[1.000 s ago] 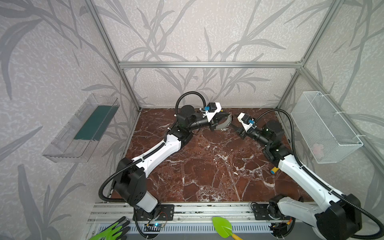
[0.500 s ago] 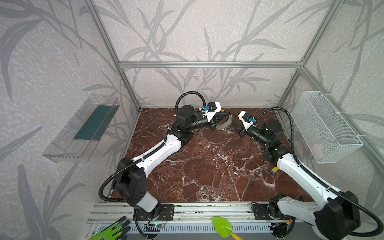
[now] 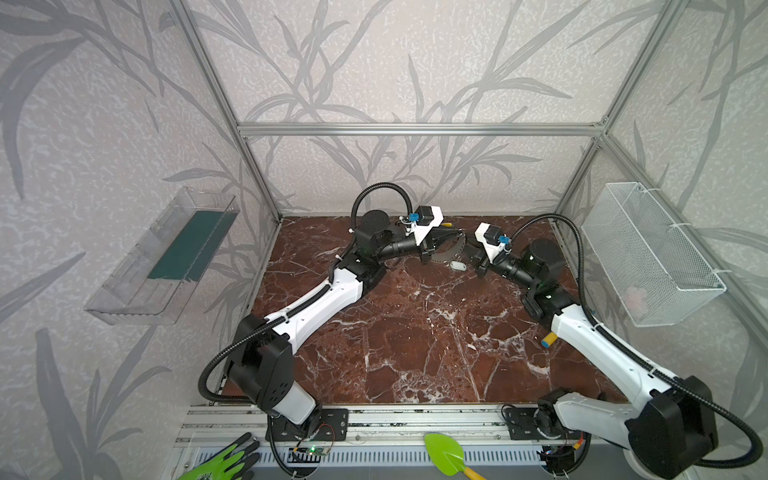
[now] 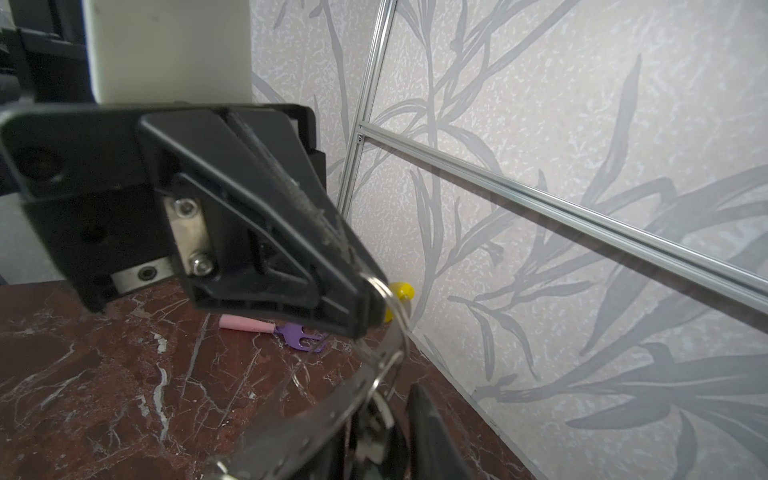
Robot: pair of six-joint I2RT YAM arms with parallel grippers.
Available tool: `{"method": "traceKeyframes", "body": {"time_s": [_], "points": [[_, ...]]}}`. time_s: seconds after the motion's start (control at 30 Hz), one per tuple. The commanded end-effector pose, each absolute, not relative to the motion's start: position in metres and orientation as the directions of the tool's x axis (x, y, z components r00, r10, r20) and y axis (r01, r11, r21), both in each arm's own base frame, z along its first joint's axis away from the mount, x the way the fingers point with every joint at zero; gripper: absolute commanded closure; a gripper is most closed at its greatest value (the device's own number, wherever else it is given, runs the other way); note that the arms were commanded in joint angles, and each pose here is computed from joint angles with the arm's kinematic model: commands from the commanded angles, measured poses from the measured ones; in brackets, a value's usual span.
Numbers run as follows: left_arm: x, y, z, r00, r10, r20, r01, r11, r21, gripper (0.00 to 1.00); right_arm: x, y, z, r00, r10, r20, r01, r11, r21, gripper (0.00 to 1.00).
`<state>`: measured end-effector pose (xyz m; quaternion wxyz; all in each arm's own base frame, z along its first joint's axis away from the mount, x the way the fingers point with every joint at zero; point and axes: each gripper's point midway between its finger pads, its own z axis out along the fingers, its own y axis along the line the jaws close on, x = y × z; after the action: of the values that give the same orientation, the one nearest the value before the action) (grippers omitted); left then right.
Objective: Put the keys on the keyring
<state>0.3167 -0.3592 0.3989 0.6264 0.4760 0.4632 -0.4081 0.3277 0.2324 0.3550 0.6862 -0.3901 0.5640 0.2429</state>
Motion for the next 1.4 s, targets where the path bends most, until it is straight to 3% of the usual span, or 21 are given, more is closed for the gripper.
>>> {"method": "traceKeyframes", "body": {"time_s": [0.0,0.13,0.3,0.7,0.83,0.87,1.07,1.27,1.37], "points": [[0.314,-0.356,0.417,0.278,-0.091,-0.956,0.944,0.209,0.255,1.00,0.320,0.232,0.364,0.280,-0.105,-0.954,-0.769,0.570,-0.289,0.85],[0.316,-0.351,0.417,0.283,-0.079,-0.956,0.939,0.224,0.260,1.00,0.323,0.222,0.359,0.282,-0.173,-0.944,-0.725,0.606,-0.327,0.98],[0.316,-0.348,0.413,0.273,-0.054,-0.960,0.941,0.222,0.255,1.00,0.334,0.205,0.363,0.297,-0.281,-0.913,-0.624,0.667,-0.408,1.00],[0.326,-0.350,0.381,0.202,0.047,-0.978,0.951,0.229,0.208,1.00,0.326,0.216,0.373,0.415,-0.482,-0.772,-0.599,0.493,-0.630,1.00],[0.335,-0.351,0.360,0.164,0.083,-0.983,0.953,0.245,0.179,1.00,0.334,0.230,0.354,0.356,-0.550,-0.756,-0.658,0.427,-0.621,1.00],[0.341,-0.347,0.355,0.152,0.084,-0.985,0.947,0.274,0.170,0.98,0.338,0.233,0.344,0.332,-0.575,-0.748,-0.668,0.416,-0.617,1.00],[0.380,-0.285,0.318,0.092,0.122,-0.988,0.805,0.575,0.146,0.60,0.344,0.261,0.269,0.250,-0.698,-0.671,-0.755,0.294,-0.586,1.00],[0.416,-0.191,0.289,0.026,0.199,-0.980,0.488,0.853,0.186,0.54,0.324,0.339,0.225,0.292,-0.641,-0.710,-0.858,0.153,-0.491,1.00],[0.424,-0.149,0.282,0.006,0.210,-0.978,0.334,0.921,0.200,0.51,0.322,0.368,0.223,0.281,-0.574,-0.769,-0.890,0.145,-0.433,1.00]]}}
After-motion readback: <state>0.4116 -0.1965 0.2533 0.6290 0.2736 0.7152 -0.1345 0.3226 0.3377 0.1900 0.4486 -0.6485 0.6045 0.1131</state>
